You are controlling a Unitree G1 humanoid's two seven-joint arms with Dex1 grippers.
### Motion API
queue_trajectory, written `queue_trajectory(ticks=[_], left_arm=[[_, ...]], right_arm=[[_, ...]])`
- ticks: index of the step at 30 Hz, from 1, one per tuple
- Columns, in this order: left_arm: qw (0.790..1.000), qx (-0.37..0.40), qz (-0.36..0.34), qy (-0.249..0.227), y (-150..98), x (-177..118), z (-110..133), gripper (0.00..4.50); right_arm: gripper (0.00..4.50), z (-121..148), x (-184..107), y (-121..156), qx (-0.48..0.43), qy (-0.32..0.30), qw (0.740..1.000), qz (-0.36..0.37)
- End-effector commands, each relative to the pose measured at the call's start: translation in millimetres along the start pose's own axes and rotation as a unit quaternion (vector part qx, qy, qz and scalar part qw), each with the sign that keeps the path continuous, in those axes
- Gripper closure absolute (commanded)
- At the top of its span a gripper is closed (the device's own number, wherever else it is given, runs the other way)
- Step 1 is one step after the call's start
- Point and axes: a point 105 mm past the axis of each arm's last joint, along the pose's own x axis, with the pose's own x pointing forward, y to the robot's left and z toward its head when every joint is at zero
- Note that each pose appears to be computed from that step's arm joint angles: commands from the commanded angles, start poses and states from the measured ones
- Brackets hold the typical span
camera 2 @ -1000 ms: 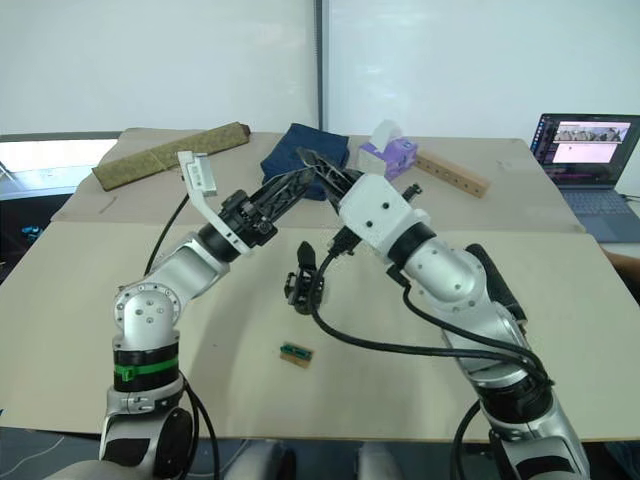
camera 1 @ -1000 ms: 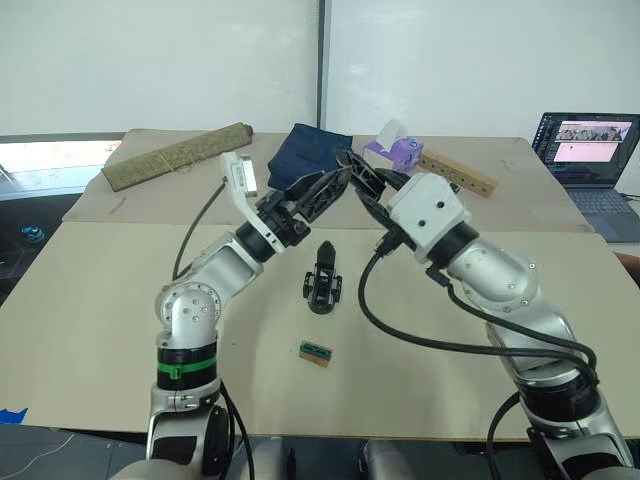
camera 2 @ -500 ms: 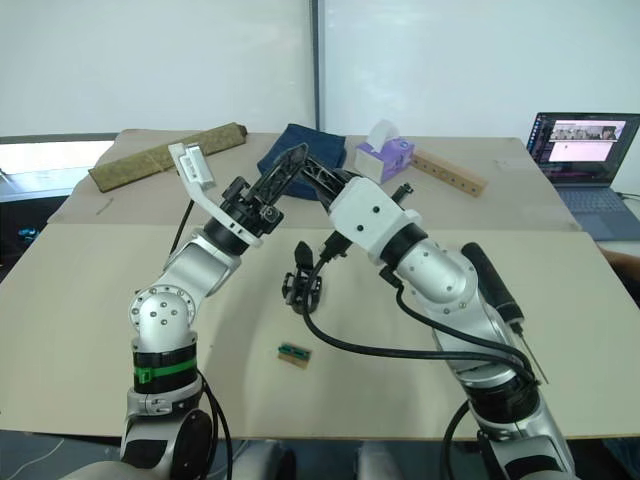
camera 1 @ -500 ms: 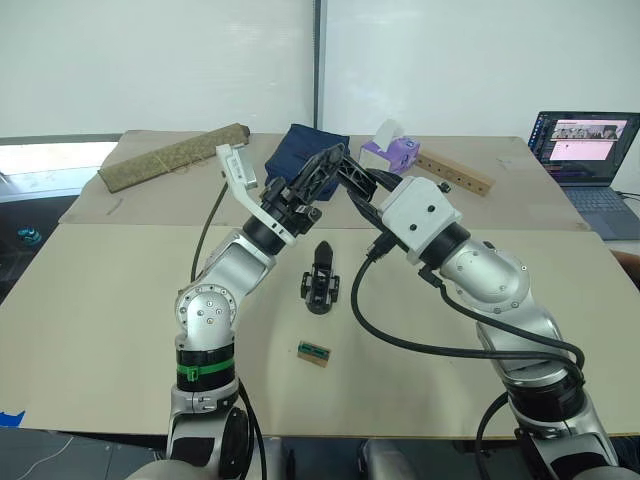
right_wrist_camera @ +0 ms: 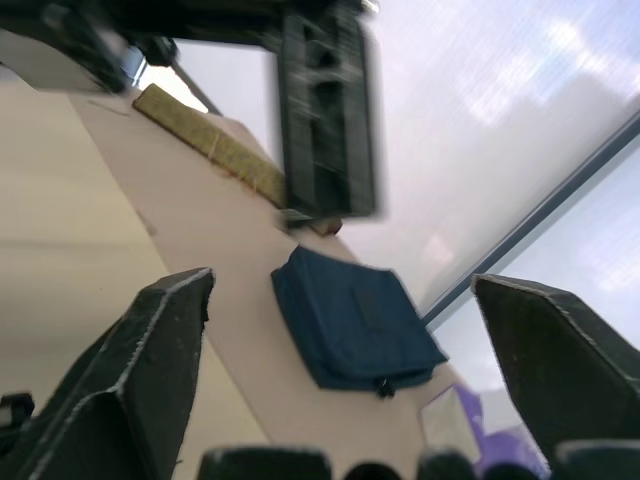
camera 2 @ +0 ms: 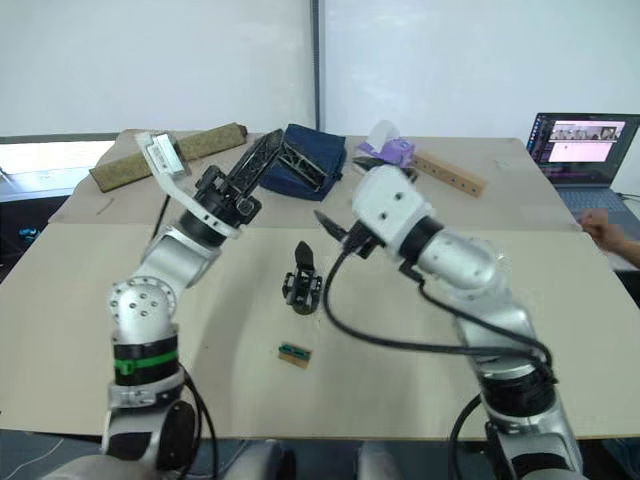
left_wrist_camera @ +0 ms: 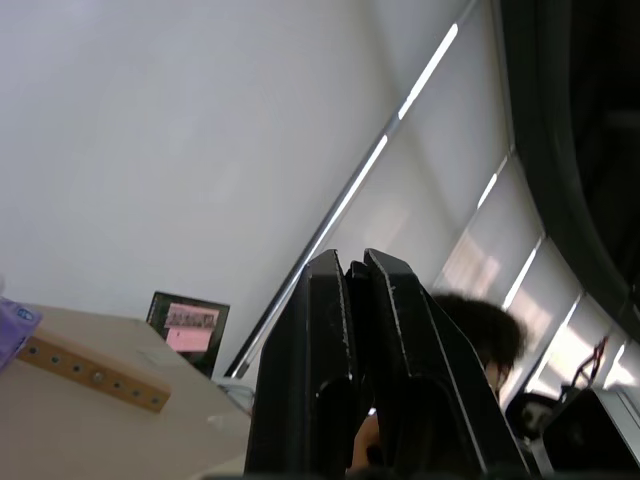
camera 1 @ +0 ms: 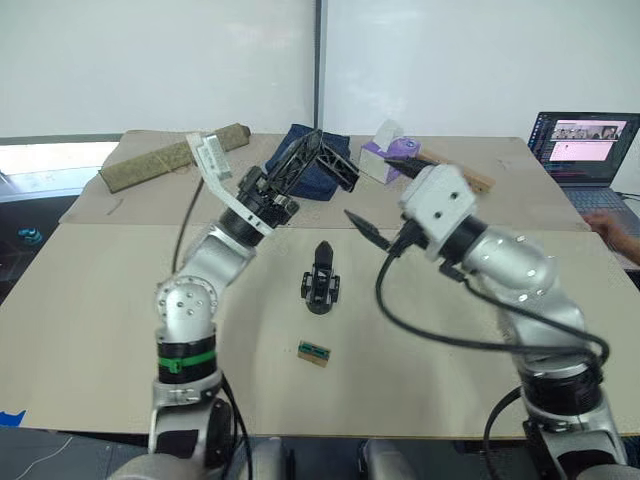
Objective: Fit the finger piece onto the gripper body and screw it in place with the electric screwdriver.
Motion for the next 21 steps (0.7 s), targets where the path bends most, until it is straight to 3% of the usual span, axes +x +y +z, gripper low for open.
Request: queue_trajectory(ticks=[1, 4, 8, 13, 21], left_arm=[[0.987, 0.016, -0.117, 0.11, -18.3, -5.3, -6.3, 4.5], [0.964, 0.012, -0.175, 0.198, -23.9, -17.4, -9.1, 4.5], [0.94, 0.01, -0.222, 0.26, -29.4, -20.3, -15.8, 4.5], [0.923, 0.004, -0.256, 0.286, -37.6, -19.1, -27.7, 4.5], [0.922, 0.007, -0.254, 0.292, -32.7, -22.0, -30.9, 4.5]], right_arm=[[0.01, 15.4, -16.3, 8.2, 0.121, -0.009, 0.983, 0.134], [0.01, 19.9, -25.5, 19.9, 0.187, 0.021, 0.957, 0.223], [0.01, 24.3, -22.8, 43.7, 0.271, 0.057, 0.913, 0.3], [0.01, 43.2, -5.5, 60.0, 0.348, 0.036, 0.879, 0.324], [0.01, 36.8, -4.1, 74.5, 0.351, 0.077, 0.876, 0.323]])
